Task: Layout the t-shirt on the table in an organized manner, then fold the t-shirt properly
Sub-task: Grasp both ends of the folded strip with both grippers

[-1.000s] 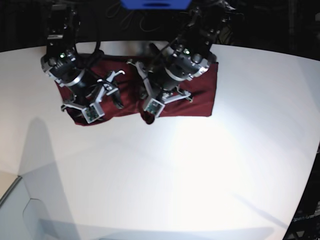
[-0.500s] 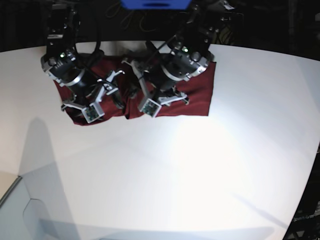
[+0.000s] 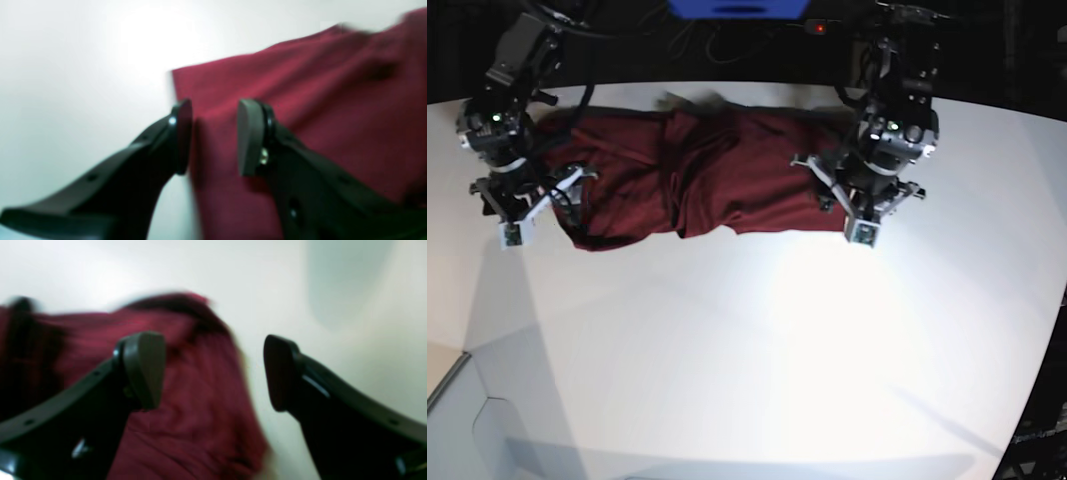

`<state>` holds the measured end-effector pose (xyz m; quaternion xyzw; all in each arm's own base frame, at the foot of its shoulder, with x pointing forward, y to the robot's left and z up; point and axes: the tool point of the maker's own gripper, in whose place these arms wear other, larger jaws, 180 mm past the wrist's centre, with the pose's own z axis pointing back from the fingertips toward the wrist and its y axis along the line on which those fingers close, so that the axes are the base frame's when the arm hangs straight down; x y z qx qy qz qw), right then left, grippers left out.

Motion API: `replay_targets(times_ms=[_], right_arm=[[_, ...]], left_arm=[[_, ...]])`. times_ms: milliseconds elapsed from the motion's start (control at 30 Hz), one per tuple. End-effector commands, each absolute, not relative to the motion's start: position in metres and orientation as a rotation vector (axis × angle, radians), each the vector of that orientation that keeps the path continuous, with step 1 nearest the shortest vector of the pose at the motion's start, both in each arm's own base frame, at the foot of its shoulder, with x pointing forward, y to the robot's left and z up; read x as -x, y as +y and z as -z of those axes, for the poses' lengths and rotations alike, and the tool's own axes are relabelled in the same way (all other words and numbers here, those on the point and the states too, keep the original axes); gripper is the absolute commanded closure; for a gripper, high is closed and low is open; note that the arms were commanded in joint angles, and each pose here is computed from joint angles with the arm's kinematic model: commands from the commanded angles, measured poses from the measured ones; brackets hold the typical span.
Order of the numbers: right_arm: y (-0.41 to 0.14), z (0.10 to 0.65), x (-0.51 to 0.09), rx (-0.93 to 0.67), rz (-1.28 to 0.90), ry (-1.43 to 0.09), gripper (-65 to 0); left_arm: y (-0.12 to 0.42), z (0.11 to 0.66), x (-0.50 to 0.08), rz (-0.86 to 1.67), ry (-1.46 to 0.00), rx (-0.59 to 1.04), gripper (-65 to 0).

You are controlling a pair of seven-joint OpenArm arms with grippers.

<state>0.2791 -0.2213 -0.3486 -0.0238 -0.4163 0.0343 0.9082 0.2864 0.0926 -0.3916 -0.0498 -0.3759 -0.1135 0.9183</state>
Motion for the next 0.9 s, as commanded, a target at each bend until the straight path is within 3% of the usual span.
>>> replay_targets(times_ms=[0, 300, 767, 867], right_arm=[[-0.222, 0.336, -0.287, 0.046, -0.061, -0.907, -46.6], [-0.238, 0.397, -0.262, -0.014, 0.054, -0.736, -46.6], [-0.228, 0.429, -0.247, -0.074, 0.085, -0.687, -46.2], [-0.224, 0.442, -0.241, -0.099, 0.092, -0.649, -40.2]], left_arm=[[0.086, 0.38, -0.295, 0.235, -0.821, 0.124, -22.1], [0.087, 0.396, -0.292, 0.231, -0.775, 0.125, -22.1], [0.087, 0.397, -0.292, 0.229, -0.773, 0.124, -22.1], [0.087, 0.393, -0.293, 0.23, -0.786, 0.124, -22.1]])
